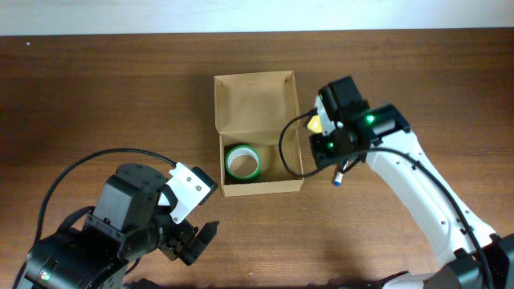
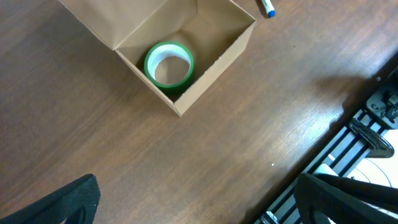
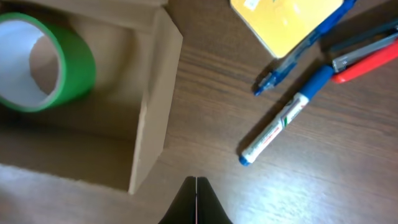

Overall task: Pack container
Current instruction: 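Lift the right gripper out and move it toward the sticky notes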

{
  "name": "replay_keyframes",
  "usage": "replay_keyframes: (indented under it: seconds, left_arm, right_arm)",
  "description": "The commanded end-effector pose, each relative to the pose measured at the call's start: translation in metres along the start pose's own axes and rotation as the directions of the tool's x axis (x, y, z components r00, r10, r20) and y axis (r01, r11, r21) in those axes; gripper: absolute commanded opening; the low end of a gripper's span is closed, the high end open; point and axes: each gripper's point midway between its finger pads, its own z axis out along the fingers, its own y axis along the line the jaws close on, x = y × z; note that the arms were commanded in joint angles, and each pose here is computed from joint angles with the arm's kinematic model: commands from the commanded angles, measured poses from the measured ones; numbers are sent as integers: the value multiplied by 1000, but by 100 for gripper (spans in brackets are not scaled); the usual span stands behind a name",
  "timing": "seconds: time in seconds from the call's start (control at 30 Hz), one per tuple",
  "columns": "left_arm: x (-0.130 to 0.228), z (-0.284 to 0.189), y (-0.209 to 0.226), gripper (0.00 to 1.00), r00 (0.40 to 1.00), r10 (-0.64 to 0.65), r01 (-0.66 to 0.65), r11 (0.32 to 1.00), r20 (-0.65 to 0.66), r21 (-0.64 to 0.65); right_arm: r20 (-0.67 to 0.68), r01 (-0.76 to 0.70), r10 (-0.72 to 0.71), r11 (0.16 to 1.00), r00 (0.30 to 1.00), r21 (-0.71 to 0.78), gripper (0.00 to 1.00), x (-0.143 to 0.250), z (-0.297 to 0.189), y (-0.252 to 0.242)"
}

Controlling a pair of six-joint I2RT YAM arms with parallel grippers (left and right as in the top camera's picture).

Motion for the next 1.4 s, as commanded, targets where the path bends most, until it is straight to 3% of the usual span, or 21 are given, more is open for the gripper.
replay_keyframes:
  seconds: [0.0,0.33,0.67,1.0,1.37]
  left_arm:
    - [-4,-4,-1,100,1000,15,-15,1000,19,8]
    - [-4,-4,-1,100,1000,15,-16,1000,19,8]
    - [-4,-4,-1,100,1000,15,-16,1000,19,8]
    - [-4,-4,-1,100,1000,15,-16,1000,19,8]
    - [-4,-4,-1,100,1000,15,-15,1000,19,8]
  right_arm:
    - [-3,-11,11,1000,1000,-18,4,9,14,3]
    - [11,-65,67,993,998,-100,4,11,31,17]
    - [-29,-196,194,978,980,-71,4,21,48,17]
    - [-24,-157,155,984,988,-90,4,23,48,40]
    - [2,-156,156,986,988,-57,4,19,49,34]
